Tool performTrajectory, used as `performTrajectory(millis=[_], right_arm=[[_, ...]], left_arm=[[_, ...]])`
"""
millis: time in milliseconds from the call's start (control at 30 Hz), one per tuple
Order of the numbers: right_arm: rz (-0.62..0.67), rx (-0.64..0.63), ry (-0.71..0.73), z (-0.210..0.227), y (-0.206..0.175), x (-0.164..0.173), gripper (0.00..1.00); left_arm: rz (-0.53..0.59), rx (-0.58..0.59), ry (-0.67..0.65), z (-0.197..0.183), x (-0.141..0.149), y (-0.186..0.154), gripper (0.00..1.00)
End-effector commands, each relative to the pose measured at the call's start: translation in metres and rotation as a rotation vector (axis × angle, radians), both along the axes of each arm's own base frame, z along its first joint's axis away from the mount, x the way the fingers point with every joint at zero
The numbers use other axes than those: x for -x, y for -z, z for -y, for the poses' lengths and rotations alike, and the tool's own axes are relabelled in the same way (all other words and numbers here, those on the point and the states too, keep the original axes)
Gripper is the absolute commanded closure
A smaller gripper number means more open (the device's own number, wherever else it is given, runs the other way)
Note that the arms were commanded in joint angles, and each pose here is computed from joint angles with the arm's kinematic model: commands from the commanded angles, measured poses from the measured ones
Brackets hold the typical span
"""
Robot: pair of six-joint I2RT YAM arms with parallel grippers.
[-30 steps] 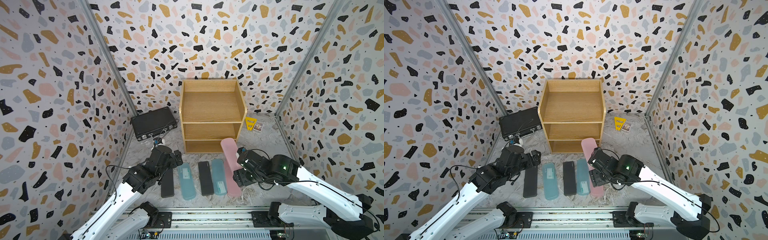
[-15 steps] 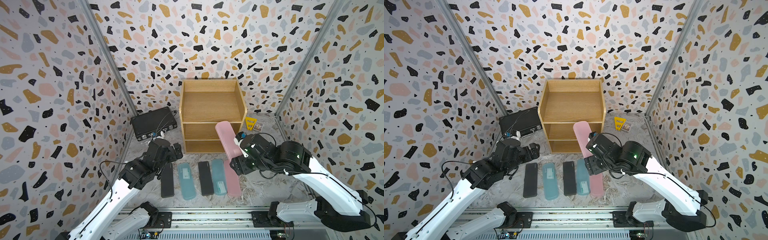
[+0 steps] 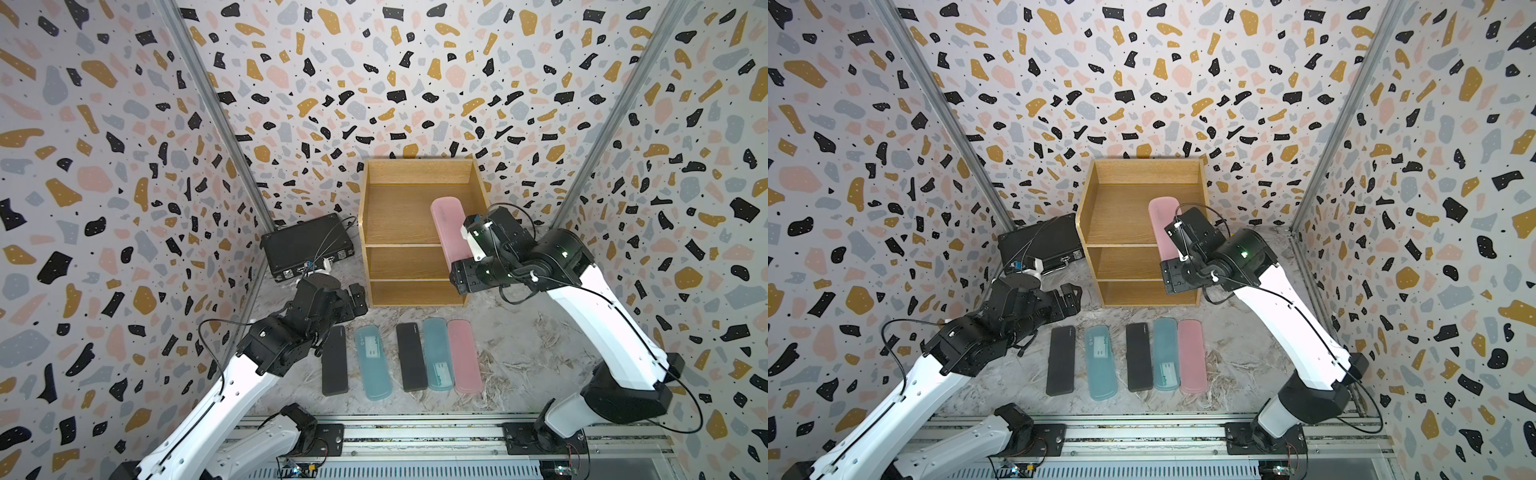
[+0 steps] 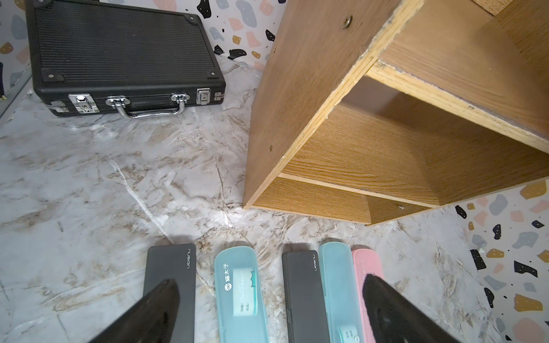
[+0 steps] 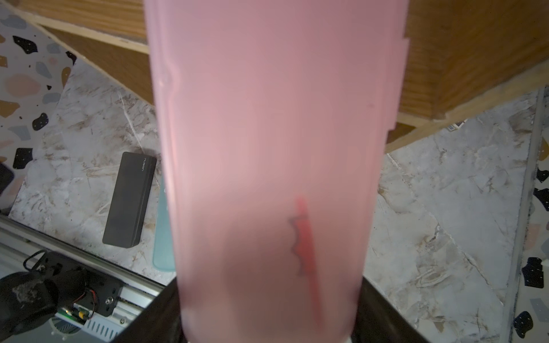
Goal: Place the pencil cases on the shelf according to color
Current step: Place the pencil case on the shelf.
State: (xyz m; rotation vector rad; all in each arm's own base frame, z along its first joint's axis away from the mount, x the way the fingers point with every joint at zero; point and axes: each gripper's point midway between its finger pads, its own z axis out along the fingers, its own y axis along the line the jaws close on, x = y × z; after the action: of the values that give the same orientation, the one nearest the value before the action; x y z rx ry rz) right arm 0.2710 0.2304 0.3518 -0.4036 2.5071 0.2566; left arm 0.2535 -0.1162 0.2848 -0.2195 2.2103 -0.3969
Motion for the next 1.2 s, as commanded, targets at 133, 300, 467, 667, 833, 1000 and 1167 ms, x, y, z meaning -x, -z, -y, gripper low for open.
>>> performTrajectory(millis=[133, 300, 467, 667, 833, 1000, 1167], right_arm=[[0.091, -0.068, 0.066, -0.002, -0.034, -0.033, 0.79], [0.087, -0.061, 0.104, -0.005, -0.026, -0.061, 0.79], [0.082, -0.065, 0.151, 0.002, -0.018, -0.083, 0.79], [0.081, -0.086, 0.151, -0.002, -0.015, -0.095, 0.73], [0.071, -0.076, 0.160, -0.002, -0.007, -0.104, 0.55], [0.082, -0.088, 0.160, -0.004, -0.009, -0.108, 0.25], [0.110, -0.103, 0.156, -0.002, -0.021, -0.105, 0.11]], left_arm=[[0.013, -0.022, 0.026, 0.011, -0.013, -0.005, 0.00], [0.003, -0.032, 0.038, 0.014, -0.016, 0.003, 0.00], [0.002, -0.046, 0.049, 0.014, -0.015, 0.005, 0.00], [0.004, -0.044, 0.060, 0.015, -0.014, 0.005, 0.00], [0.003, -0.040, 0.068, 0.016, -0.013, 0.005, 0.00], [0.012, -0.039, 0.073, 0.015, -0.011, 0.002, 0.00], [0.019, -0.041, 0.077, 0.015, -0.011, -0.003, 0.00]])
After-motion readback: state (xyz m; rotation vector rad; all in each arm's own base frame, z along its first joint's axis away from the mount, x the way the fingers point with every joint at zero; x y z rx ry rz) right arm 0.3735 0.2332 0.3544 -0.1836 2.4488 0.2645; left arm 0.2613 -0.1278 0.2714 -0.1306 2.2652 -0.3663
